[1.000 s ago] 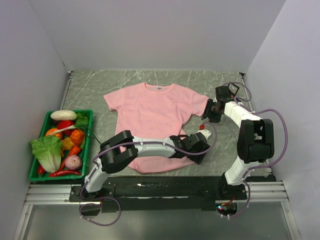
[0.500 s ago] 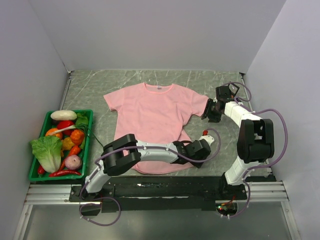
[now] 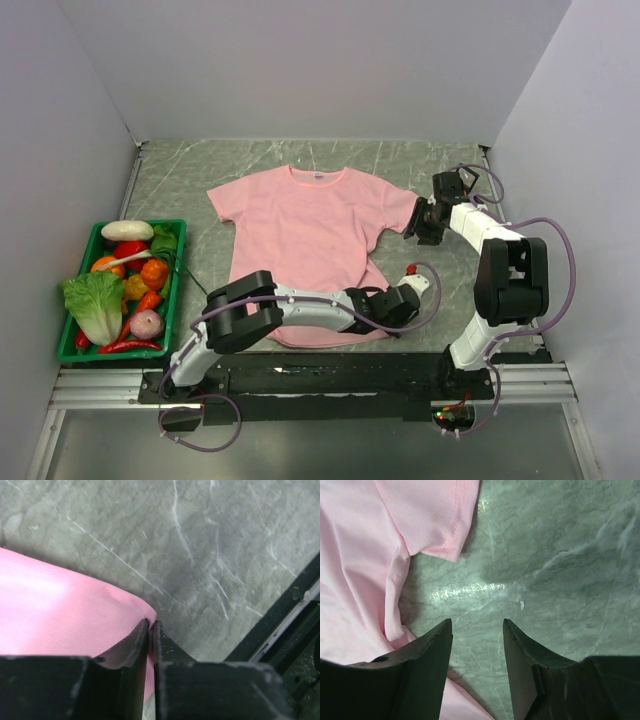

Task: Pin the brooch onto the clothing
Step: Flatten out the crumpled clothing at the center of the board.

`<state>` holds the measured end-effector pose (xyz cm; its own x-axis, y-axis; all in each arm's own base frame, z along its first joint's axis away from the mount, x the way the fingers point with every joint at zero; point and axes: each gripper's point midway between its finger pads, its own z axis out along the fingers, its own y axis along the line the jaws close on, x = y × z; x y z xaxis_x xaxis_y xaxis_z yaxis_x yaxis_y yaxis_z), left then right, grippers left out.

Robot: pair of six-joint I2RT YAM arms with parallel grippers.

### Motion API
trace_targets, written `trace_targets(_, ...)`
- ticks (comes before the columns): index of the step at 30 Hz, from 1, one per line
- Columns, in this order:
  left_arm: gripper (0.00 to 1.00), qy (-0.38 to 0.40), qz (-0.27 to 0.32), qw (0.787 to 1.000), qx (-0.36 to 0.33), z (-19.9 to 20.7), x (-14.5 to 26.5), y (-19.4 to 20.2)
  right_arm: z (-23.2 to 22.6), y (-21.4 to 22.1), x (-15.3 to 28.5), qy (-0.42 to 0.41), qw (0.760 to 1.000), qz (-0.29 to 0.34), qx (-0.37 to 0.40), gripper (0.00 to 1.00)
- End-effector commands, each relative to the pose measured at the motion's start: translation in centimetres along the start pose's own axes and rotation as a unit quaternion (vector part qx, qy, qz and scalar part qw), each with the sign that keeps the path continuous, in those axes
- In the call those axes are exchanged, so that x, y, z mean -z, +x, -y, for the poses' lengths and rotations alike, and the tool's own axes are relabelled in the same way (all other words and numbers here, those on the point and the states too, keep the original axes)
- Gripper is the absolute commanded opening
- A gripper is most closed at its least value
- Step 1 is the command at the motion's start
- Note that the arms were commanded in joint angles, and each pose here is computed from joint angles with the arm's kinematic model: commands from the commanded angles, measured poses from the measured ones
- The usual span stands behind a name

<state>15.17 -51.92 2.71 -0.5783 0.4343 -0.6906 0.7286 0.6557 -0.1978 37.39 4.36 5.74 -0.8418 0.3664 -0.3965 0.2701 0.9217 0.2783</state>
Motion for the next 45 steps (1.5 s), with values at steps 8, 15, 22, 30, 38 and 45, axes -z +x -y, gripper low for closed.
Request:
trace_targets(8,0.05,0.077,-0.033,0.996,-0.016,3.3,3.6,3.0,0.3,-1.2,-0.3,0.004,1.000,0.009,-0.004,0.52)
trace_targets(15,0.09,0.101,-0.024,0.995,-0.012,4.4,4.5,2.4,0.0,-1.6,-0.8,0.000,1.000,0.007,-0.007,0.53)
trace_targets(22,0.49,0.112,0.036,0.993,-0.017,6.1,7.0,-4.1,-0.8,-1.9,-0.4,-0.019,1.000,0.011,-0.010,0.59)
trace_targets(30,0.99,0.064,0.077,0.994,0.044,-1.0,11.0,-8.2,-0.9,-3.6,-0.2,-0.007,1.000,0.021,-0.003,0.64)
trace_targets(38,1.00,-0.055,0.076,0.985,0.146,-14.1,15.1,-5.5,-1.3,-4.3,-1.8,-0.012,1.000,0.013,-0.013,0.63)
trace_targets(45,0.94,-0.129,0.056,0.966,0.218,-20.7,17.3,-0.7,-1.7,-4.5,-3.2,-0.020,1.000,0.002,-0.022,0.62)
